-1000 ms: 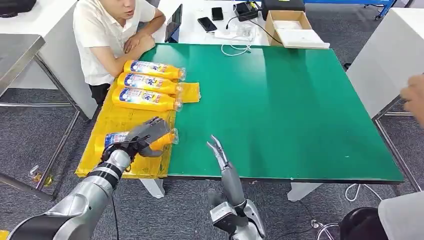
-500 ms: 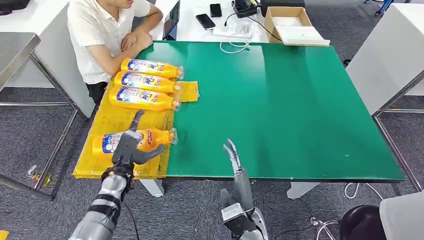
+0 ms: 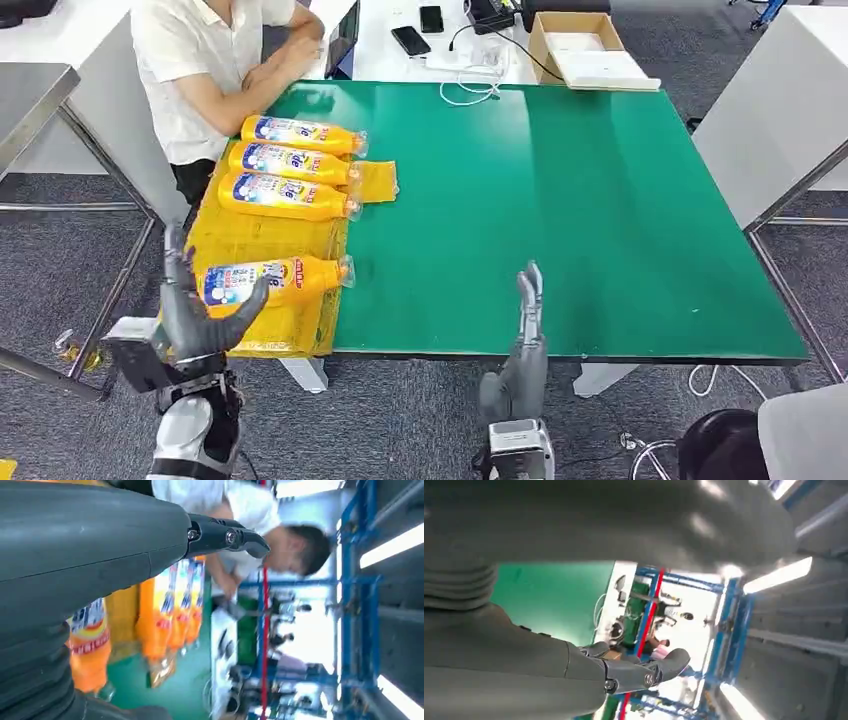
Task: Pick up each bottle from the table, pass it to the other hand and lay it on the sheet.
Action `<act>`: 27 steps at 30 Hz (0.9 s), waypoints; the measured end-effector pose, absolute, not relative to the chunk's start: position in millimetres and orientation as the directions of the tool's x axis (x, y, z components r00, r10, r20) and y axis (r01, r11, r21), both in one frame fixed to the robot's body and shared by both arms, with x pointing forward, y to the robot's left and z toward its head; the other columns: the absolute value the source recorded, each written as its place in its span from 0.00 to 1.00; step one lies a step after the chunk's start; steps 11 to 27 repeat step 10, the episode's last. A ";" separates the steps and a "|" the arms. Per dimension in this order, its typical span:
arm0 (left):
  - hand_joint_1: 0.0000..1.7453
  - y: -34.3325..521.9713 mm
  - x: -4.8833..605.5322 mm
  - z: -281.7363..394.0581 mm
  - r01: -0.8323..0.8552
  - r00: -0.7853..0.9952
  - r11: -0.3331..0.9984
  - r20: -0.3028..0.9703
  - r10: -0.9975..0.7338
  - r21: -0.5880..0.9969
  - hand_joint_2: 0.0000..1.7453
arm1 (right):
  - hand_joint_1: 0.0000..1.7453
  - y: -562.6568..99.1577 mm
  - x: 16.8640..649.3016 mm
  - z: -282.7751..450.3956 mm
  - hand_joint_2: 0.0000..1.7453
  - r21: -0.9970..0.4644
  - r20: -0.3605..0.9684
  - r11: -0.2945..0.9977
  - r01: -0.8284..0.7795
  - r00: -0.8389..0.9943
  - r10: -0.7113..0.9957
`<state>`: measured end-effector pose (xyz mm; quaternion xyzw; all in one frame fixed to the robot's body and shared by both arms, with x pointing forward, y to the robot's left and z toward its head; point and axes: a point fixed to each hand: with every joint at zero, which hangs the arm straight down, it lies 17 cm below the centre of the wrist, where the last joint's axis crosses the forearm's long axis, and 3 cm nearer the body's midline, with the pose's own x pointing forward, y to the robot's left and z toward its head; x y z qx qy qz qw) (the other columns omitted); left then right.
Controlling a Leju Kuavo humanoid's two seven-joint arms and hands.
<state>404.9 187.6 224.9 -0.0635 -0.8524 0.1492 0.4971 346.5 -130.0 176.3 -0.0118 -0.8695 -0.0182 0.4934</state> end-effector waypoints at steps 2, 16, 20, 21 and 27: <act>0.00 189.7 394.5 224.9 -0.068 -0.516 0.960 0.833 0.200 -0.273 1.00 | 0.00 -141.1 346.9 176.7 1.00 0.016 0.859 0.995 0.095 -0.511 0.035; 0.00 173.6 358.6 210.2 -0.092 -0.516 0.993 0.857 0.019 -0.077 1.00 | 0.00 -171.6 348.6 185.6 1.00 0.031 0.855 0.975 0.222 -0.511 0.089; 0.00 173.6 358.6 210.2 -0.092 -0.516 0.993 0.857 0.019 -0.077 1.00 | 0.00 -171.6 348.6 185.6 1.00 0.031 0.855 0.975 0.222 -0.511 0.089; 0.00 173.6 358.6 210.2 -0.092 -0.516 0.993 0.857 0.019 -0.077 1.00 | 0.00 -171.6 348.6 185.6 1.00 0.031 0.855 0.975 0.222 -0.511 0.089; 0.00 173.6 358.6 210.2 -0.092 -0.516 0.993 0.857 0.019 -0.077 1.00 | 0.00 -171.6 348.6 185.6 1.00 0.031 0.855 0.975 0.222 -0.511 0.089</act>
